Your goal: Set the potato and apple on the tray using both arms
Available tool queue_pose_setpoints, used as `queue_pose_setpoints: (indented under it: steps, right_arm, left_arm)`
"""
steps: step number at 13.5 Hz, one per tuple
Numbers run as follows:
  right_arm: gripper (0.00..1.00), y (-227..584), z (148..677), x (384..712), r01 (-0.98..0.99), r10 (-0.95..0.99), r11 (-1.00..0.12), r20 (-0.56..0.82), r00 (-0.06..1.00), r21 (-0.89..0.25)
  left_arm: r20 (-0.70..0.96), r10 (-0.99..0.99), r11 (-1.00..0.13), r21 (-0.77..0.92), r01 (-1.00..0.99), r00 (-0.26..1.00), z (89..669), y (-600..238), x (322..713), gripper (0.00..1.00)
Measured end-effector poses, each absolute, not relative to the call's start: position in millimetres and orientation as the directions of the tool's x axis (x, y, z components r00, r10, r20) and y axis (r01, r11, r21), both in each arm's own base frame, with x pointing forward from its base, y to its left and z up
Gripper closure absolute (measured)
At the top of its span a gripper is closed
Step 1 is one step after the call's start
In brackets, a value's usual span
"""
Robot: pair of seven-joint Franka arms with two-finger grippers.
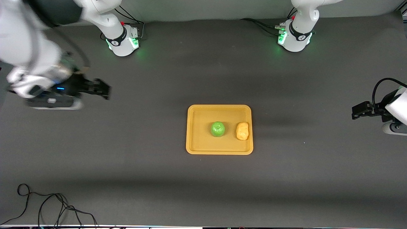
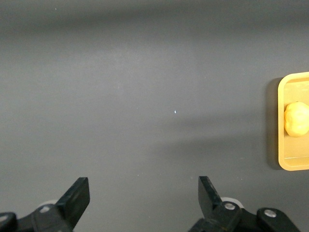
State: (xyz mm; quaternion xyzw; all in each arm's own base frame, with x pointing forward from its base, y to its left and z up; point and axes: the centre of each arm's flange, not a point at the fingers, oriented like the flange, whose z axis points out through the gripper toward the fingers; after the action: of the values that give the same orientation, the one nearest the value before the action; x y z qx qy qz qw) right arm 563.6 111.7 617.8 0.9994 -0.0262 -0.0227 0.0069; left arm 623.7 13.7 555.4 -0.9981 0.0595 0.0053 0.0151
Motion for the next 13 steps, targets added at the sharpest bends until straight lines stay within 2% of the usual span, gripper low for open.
queue_pose_setpoints:
  steps: [5,13]
  right_arm:
    - [0.00,0.7,606.8,567.0,-0.086,-0.086,-0.996,-0.064,0.994,-0.001]
    - [0.00,-16.0,605.5,568.3,-0.073,-0.072,-0.997,-0.059,0.996,-0.004]
  left_arm:
    - [-0.049,-0.120,-0.992,-0.023,-0.121,0.992,547.9,13.2,624.1,0.00]
    - [-0.028,-0.119,-0.993,-0.025,-0.119,0.993,558.6,13.3,626.0,0.00]
